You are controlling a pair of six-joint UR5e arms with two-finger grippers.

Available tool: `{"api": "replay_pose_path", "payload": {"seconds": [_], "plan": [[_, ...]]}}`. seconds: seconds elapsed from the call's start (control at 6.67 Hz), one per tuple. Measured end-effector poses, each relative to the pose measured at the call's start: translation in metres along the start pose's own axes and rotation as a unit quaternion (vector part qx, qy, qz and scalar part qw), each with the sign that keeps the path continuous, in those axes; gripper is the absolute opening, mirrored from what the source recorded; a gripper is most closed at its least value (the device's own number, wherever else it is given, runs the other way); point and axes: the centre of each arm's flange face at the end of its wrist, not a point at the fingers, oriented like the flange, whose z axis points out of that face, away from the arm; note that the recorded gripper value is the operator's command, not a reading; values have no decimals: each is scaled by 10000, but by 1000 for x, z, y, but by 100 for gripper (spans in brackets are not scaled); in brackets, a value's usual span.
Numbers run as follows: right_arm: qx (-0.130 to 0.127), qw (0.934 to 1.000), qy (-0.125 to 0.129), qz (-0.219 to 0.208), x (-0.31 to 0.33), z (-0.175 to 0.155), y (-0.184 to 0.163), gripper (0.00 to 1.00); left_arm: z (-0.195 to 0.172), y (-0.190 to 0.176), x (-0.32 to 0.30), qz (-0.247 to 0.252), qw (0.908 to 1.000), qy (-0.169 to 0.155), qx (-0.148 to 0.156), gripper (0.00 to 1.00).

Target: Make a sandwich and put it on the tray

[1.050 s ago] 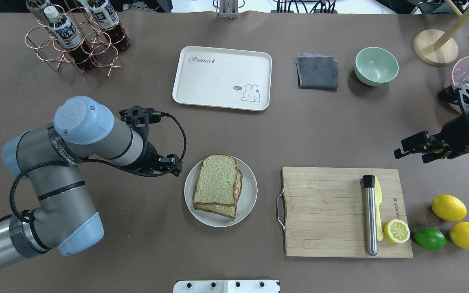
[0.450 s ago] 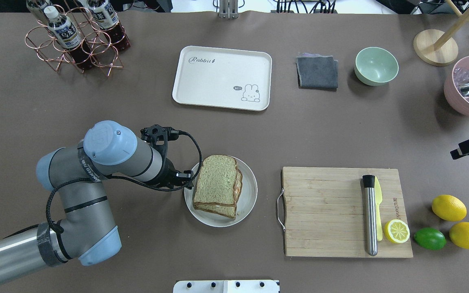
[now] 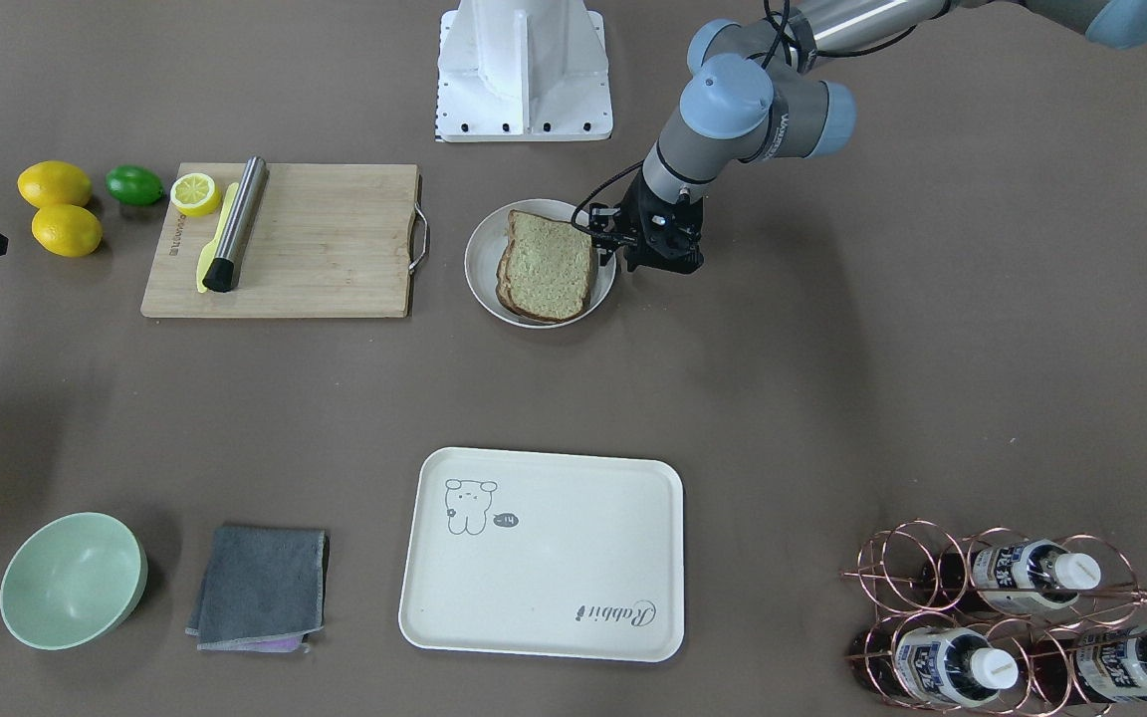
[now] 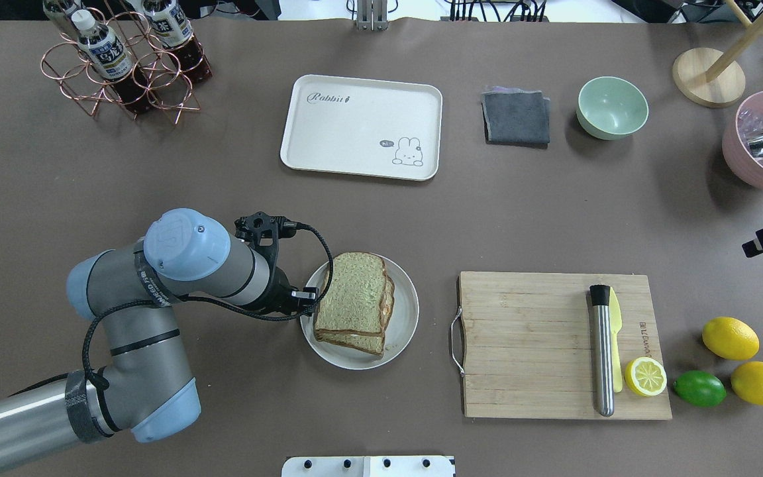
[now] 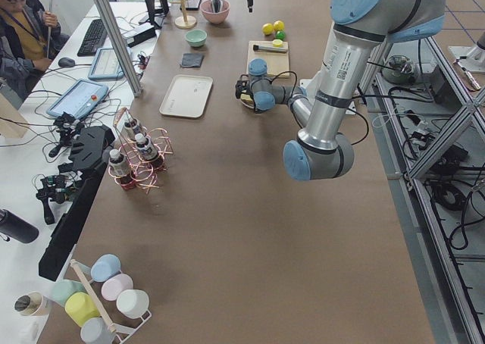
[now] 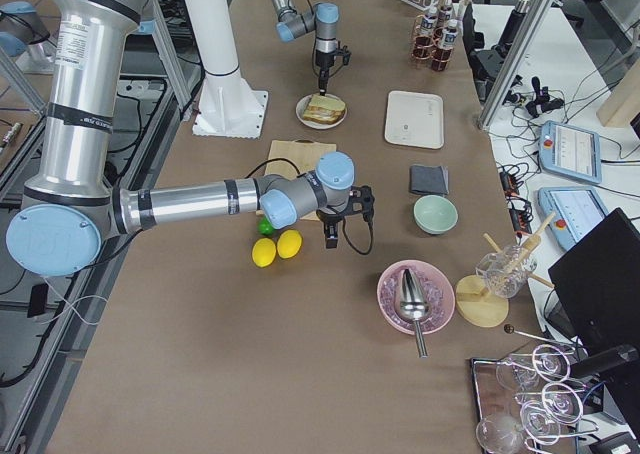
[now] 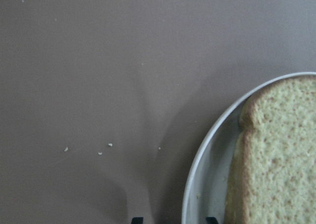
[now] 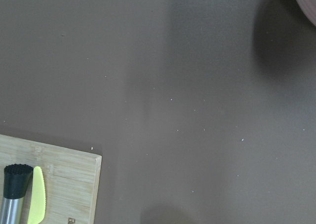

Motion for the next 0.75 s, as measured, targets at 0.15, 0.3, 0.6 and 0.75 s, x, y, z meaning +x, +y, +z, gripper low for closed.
{"api": "replay_pose_path", "payload": {"seconds": [0.15, 0.3, 0.6, 0.75], "plan": [[6, 10000, 3, 9, 1, -1, 0, 100, 3, 1, 0, 27, 10000, 49, 8, 0], [9, 10000, 4, 13, 1, -1, 0, 100, 4, 0, -1, 44, 9999, 92, 19, 0], [8, 10000, 6, 19, 2, -1, -1, 100, -5, -8, -2, 38, 9994, 316, 161, 0], [14, 10000, 6, 20, 2, -1, -1, 100, -17, -21, -5, -80, 9986, 437, 299, 0]]}}
